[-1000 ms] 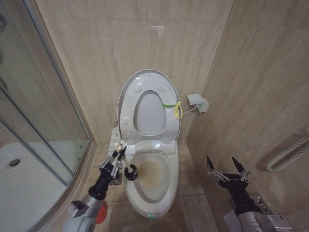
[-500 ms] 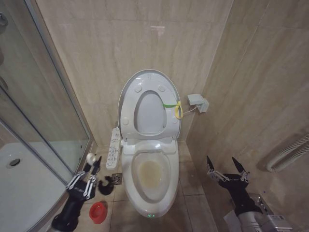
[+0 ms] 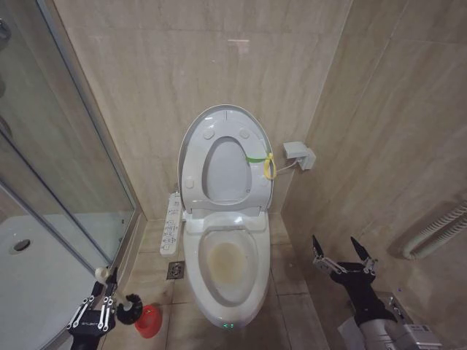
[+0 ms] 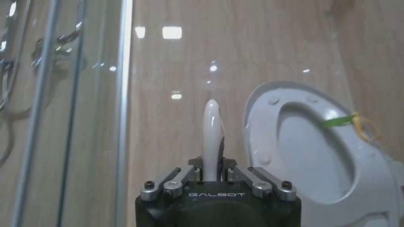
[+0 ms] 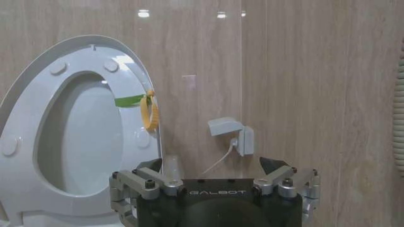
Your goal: Open the toilet lid, clean the toilet bowl with a toilet brush, close the toilet lid, and flush.
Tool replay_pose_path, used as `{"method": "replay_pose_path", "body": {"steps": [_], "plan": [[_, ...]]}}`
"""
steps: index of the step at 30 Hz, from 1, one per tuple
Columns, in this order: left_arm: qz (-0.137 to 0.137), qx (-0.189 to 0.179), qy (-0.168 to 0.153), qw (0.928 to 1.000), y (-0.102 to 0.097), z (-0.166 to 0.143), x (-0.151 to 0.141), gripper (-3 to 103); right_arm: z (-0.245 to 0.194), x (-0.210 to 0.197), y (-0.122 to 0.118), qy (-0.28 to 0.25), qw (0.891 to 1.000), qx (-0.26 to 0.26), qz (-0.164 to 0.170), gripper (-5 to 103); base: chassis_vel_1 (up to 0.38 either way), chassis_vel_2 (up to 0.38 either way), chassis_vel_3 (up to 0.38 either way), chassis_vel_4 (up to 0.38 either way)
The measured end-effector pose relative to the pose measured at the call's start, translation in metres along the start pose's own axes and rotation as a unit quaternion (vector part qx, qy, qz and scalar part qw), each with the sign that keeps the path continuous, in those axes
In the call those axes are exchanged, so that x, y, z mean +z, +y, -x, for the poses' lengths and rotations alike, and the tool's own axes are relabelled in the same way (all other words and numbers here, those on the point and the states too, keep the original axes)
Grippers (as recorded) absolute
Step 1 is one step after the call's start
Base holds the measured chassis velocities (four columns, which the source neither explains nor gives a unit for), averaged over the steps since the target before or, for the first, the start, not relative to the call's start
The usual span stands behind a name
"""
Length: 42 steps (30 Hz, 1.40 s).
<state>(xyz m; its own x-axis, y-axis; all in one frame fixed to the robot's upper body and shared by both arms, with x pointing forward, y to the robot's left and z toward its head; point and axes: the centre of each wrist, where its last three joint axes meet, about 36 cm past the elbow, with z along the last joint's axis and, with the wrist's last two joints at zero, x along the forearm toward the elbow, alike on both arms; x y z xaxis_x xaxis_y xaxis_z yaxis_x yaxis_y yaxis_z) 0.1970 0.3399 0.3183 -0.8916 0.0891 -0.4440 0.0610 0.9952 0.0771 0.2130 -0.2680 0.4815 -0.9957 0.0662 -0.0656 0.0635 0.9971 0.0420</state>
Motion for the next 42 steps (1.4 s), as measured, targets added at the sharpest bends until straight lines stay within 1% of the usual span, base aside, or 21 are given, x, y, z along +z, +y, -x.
{"method": "replay_pose_path", "body": {"steps": [1,2,3,5,6,9,11,12,14,15,16,19,20,22,25,30,32,33,34,37,42], "plan": [[-0.010,-0.007,0.006,0.9999,0.007,-0.004,0.011,19,0.000,0.000,0.000,0.000,1.000,0.000,0.000,100,0.000,0.000,0.000,0.000],[-0.010,-0.007,0.006,0.9999,0.007,-0.004,0.011,19,0.000,0.000,0.000,0.000,1.000,0.000,0.000,100,0.000,0.000,0.000,0.000],[-0.019,-0.012,0.012,0.9997,0.013,-0.007,0.023,19,0.000,0.000,0.000,0.000,1.000,0.000,0.000,100,0.000,0.000,0.000,0.000],[-0.026,-0.015,0.022,0.9993,0.024,-0.011,0.041,19,0.000,0.000,0.000,0.000,1.000,0.000,0.000,100,0.000,0.000,0.000,0.000],[-0.026,-0.015,0.022,0.9993,0.024,-0.011,0.041,19,0.000,0.000,0.000,0.000,1.000,0.000,0.000,100,0.000,0.000,0.000,0.000],[-0.031,-0.014,0.038,0.9987,0.054,-0.013,0.082,19,0.000,0.000,0.000,0.000,1.000,0.000,0.000,100,0.000,0.000,0.000,0.000],[-0.033,-0.007,0.043,0.9985,0.073,-0.006,0.108,19,0.000,0.000,0.000,0.000,1.000,0.000,0.000,100,0.000,0.000,0.000,0.000],[-0.033,-0.007,0.043,0.9985,0.073,-0.006,0.108,19,0.000,0.000,0.000,0.000,1.000,0.000,0.000,100,0.000,0.000,0.000,0.000],[-0.037,-0.004,0.048,0.9982,0.084,-0.002,0.124,19,0.000,0.000,0.000,0.000,1.000,0.000,0.000,100,0.000,0.000,0.000,0.000],[-0.038,-0.001,0.052,0.9979,0.094,0.004,0.137,19,0.000,0.000,0.000,0.000,1.000,0.000,0.000,100,0.000,0.000,0.000,0.000],[-0.038,-0.001,0.052,0.9979,0.094,0.004,0.137,19,0.000,0.000,0.000,0.000,1.000,0.000,0.000,100,0.000,0.000,0.000,0.000],[-0.043,-0.001,0.067,0.9968,0.105,0.009,0.159,19,0.000,0.000,0.000,0.000,1.000,0.000,0.000,100,0.000,0.000,0.000,0.000],[-0.048,0.000,0.076,0.9960,0.107,0.011,0.170,19,0.000,0.000,0.000,0.000,1.000,0.000,0.000,100,0.000,0.000,0.000,0.000],[-0.050,0.001,0.079,0.9956,0.108,0.012,0.174,19,0.000,0.000,0.000,0.000,1.000,0.000,0.000,100,0.000,0.000,0.000,0.000],[-0.062,0.009,0.095,0.9935,0.112,0.019,0.198,19,0.000,0.000,0.000,0.000,1.000,0.000,0.000,100,0.000,0.000,0.000,0.000],[-0.072,0.016,0.101,0.9922,0.113,0.029,0.213,19,0.000,0.000,0.000,0.000,1.000,0.000,0.000,100,0.000,0.000,0.000,0.000],[-0.076,0.024,0.103,0.9915,0.115,0.037,0.220,19,0.000,0.000,0.000,0.000,1.000,0.000,0.000,100,0.000,0.000,0.000,0.000],[-0.080,0.035,0.103,0.9908,0.116,0.047,0.228,19,0.000,0.000,0.000,0.000,1.000,0.000,0.000,100,0.000,0.000,0.000,0.000],[-0.080,0.035,0.103,0.9908,0.116,0.047,0.228,19,0.000,0.000,0.000,0.000,1.000,0.000,0.000,100,0.000,0.000,0.000,0.000],[-0.088,0.050,0.107,0.9892,0.113,0.057,0.237,19,0.000,0.000,0.000,0.000,1.000,0.000,0.000,100,0.000,0.000,0.000,0.000],[-0.097,0.064,0.116,0.9863,0.106,0.062,0.248,19,0.000,0.000,0.000,0.000,1.000,0.000,0.000,100,0.000,0.000,0.000,0.000]]}}
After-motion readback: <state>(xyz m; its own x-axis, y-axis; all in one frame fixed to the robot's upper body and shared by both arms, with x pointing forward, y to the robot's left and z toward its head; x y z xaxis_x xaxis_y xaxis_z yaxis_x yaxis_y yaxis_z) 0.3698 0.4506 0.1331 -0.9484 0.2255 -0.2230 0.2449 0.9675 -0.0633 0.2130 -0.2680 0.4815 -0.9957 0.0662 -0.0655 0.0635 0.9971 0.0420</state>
